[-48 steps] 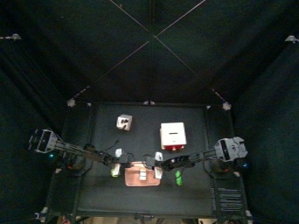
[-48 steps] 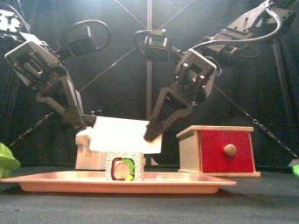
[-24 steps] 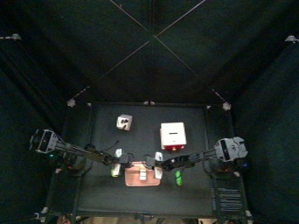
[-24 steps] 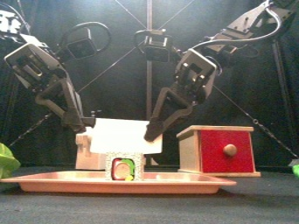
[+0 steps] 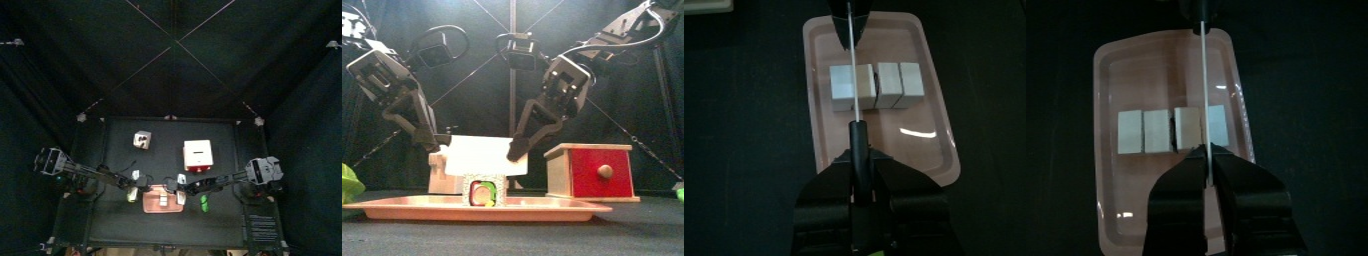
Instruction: Cut sushi roll
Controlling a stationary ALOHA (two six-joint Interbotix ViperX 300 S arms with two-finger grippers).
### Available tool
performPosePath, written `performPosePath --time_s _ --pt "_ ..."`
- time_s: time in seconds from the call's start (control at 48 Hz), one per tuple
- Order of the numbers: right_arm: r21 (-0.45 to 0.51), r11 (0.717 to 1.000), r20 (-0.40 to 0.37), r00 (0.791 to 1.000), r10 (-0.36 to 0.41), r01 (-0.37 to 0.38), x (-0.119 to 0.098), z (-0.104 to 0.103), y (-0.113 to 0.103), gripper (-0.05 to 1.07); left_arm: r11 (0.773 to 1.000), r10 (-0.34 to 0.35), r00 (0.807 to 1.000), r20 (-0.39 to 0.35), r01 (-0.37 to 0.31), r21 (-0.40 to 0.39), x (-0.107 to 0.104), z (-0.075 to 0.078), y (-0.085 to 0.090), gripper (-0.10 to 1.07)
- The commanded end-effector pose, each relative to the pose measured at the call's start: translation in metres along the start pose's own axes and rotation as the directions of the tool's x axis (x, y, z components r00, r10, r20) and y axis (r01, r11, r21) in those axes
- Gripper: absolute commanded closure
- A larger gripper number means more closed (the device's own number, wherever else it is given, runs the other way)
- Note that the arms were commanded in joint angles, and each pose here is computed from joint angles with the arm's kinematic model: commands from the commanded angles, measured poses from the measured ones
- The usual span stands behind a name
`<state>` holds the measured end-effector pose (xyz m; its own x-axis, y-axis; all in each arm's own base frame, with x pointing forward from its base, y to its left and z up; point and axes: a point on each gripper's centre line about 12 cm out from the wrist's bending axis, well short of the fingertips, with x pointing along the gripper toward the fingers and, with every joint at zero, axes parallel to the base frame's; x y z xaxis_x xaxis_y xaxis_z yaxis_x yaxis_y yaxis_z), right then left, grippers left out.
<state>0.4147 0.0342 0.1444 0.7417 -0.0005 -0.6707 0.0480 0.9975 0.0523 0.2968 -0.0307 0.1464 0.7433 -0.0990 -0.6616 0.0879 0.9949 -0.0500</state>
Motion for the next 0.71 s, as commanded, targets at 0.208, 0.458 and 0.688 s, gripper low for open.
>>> performPosePath --time_s 0.208,0.458,0.688 --pt "0.003 1.000 0.084 0.996 0.018 -0.019 -0.0119 0.0303 0.0047 0.84 1.000 -0.010 0.999 0.053 0.010 0.001 -0.0037 0.0147 -0.0009 0.87" --pt "0.002 1.000 0.094 0.995 0.018 -0.019 -0.0153 0.0333 0.0047 0.84 1.000 -0.010 0.998 0.067 0.010 0.002 -0.0055 0.0189 -0.0011 0.87" --pt "0.002 1.000 0.095 0.995 0.018 -0.019 -0.0171 0.0331 0.0045 0.84 1.000 -0.012 0.998 0.064 0.012 0.002 -0.0061 0.0169 -0.0020 0.87"
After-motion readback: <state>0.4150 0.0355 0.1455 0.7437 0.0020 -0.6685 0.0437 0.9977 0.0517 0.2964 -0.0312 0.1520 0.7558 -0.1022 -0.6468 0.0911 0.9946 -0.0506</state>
